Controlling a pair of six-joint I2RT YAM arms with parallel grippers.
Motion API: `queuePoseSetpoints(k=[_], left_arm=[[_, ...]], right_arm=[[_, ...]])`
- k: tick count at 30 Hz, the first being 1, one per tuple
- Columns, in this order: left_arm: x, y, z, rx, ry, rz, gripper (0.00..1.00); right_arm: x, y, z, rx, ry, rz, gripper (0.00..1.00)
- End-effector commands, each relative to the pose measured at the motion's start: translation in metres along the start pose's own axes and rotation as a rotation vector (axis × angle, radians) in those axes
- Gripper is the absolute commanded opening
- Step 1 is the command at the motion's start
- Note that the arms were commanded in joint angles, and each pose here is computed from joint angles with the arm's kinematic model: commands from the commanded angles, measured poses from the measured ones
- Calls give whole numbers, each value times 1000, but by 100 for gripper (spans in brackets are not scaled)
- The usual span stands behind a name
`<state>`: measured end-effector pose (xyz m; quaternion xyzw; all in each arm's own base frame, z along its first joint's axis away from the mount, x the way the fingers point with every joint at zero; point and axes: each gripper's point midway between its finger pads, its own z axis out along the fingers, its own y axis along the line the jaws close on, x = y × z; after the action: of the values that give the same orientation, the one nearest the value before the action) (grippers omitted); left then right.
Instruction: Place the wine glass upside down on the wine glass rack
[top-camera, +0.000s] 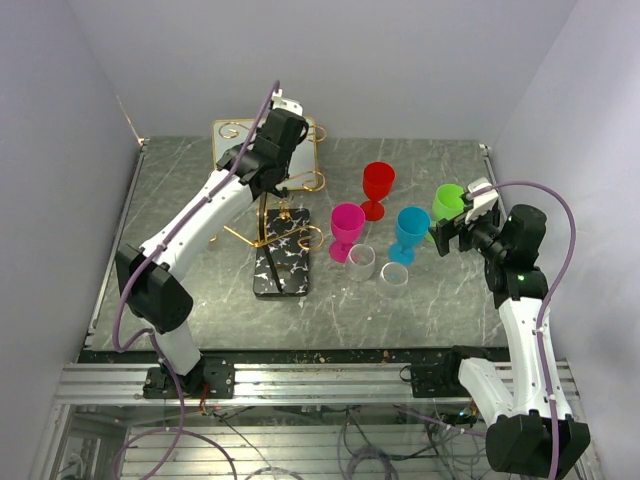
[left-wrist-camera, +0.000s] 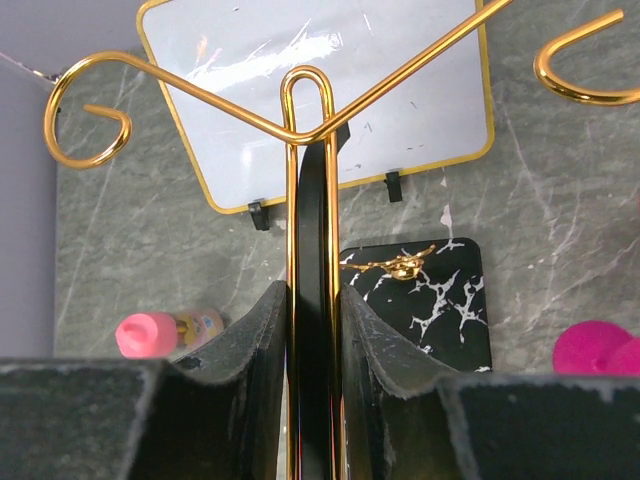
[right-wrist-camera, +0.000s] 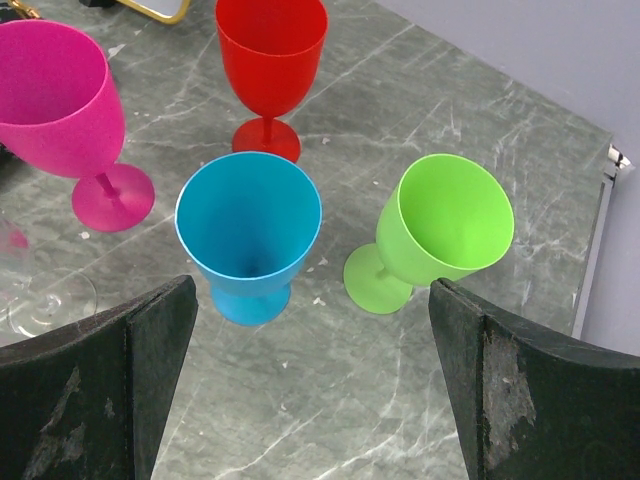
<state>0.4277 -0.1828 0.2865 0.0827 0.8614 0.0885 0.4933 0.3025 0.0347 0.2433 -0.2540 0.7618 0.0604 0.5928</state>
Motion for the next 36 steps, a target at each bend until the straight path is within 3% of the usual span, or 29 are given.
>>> queuePoseSetpoints(k=[1,5,21,36], left_arm=[[-25,14,4,-58,-76,65,7],[-26,23,4,-103,-87,113,7],[-4,-1,2,18,-53,-17,7],[-13,-18,-17,182,-84,-46,44]], right_arm=[[-4,2,0,-5,-18,-20,100],[-5,4,0,-10,-22,-24,100],[-10,7,4,-48,-20,-9,100],[-21,1,20,-73,62,-10,100]])
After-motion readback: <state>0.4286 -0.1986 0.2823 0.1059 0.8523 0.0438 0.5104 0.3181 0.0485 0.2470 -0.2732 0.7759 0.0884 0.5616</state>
